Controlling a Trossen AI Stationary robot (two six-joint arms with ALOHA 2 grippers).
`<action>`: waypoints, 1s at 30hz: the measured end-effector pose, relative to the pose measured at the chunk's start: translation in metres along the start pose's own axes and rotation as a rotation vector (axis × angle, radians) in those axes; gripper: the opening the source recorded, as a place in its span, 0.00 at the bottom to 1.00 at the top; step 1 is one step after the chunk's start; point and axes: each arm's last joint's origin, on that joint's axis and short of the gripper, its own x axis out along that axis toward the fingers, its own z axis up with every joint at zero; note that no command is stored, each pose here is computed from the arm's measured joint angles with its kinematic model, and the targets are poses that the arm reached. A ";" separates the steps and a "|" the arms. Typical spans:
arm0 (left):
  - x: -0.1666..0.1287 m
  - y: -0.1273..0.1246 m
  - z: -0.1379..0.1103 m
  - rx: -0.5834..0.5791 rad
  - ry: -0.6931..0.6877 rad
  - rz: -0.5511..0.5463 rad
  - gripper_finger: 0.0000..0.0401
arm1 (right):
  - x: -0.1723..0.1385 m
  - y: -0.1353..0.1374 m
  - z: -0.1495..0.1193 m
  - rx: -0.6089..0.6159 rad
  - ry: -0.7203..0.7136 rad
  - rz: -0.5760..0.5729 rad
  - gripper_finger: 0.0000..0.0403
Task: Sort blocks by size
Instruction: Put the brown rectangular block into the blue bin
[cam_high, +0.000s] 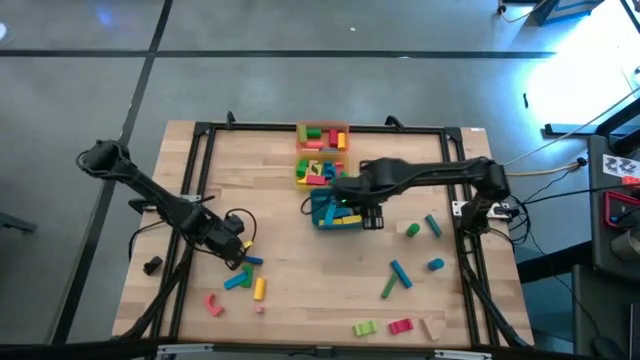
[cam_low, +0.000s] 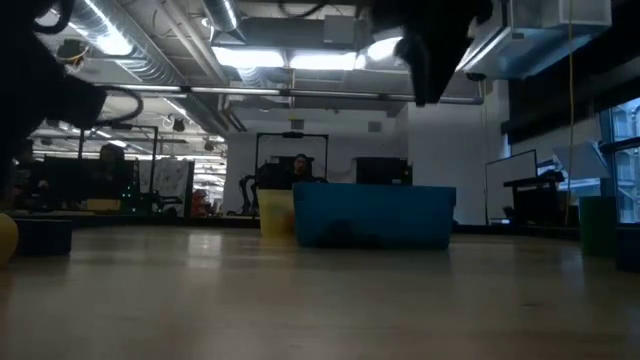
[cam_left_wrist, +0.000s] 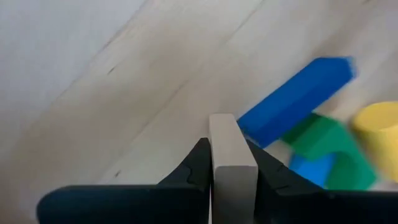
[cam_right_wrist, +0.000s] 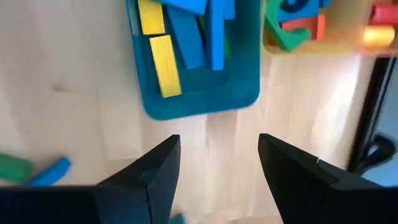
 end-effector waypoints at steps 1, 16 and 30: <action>-0.003 0.000 0.002 -0.001 -0.007 -0.014 0.10 | -0.006 -0.001 -0.005 0.025 -0.015 0.012 0.54; -0.044 -0.031 0.065 0.208 -0.503 -0.265 0.12 | -0.014 0.057 -0.069 0.210 0.038 0.083 0.54; -0.025 -0.053 0.148 0.550 -0.987 -0.288 0.15 | 0.019 0.100 -0.100 0.318 0.165 -0.064 0.54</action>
